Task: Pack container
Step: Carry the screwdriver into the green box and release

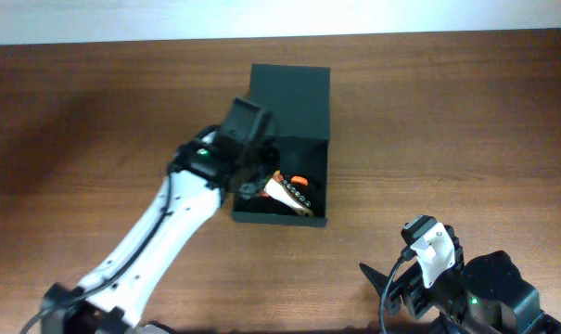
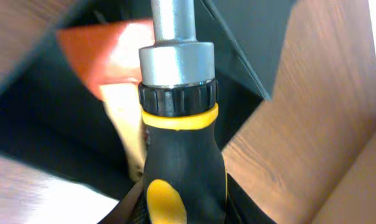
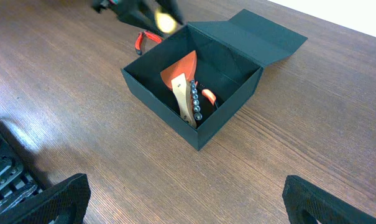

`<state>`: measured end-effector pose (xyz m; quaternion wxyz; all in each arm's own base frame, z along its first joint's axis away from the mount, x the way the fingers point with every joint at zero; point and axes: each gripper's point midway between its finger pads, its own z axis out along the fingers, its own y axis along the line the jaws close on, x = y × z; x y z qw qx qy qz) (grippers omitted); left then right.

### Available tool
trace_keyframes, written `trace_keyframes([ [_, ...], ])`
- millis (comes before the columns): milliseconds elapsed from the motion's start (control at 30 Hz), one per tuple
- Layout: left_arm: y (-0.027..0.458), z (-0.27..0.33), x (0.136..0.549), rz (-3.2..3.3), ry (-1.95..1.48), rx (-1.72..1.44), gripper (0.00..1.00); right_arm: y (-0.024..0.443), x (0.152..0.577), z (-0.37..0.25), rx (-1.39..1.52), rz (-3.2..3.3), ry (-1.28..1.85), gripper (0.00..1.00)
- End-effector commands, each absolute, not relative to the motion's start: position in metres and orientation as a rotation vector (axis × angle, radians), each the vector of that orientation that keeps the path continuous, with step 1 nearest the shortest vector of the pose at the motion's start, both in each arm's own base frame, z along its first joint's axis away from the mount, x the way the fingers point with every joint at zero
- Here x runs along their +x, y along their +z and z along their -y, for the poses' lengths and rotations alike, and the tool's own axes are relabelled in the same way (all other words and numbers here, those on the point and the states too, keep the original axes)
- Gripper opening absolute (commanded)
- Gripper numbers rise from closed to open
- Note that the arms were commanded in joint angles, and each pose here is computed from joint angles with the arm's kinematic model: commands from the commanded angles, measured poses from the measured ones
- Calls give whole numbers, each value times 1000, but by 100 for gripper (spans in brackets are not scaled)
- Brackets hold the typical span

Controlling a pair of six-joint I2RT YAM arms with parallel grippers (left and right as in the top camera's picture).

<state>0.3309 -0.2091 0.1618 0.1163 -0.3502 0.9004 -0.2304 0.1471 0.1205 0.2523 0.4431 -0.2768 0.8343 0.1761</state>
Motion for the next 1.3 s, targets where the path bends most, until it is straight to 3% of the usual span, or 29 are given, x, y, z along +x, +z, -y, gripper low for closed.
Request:
trace_keyframes([
  [0,136,229,332,-2696,-631,-1033,22,255,149,-118,-661,-2065,429,99],
  [367,65,258,318,-2816,-525,-1254,23,255,149,-118,-661,-2065,429,99],
  [533,59,259,318,-2827,-519,-1259,47,255,149,-118,-661,-2065,429,99],
  [700,62,261,321,-2814,-538,-1251,47,255,149,-118,-661,-2065,429,99],
  [967,114,247,340,-2653,-630,-1219,48,255,149,-118,-661,-2065,429,99],
  [1100,167,201,355,-2455,-624,-1248,65,255,149,-118,-661,-2065,429,99],
  [1233,194,128,359,-2384,-525,-1259,71,255,149,-118,-661,-2065,429,99],
  [1267,195,112,360,-2390,-492,-1241,77,255,149,-118,-661,-2065,429,99],
])
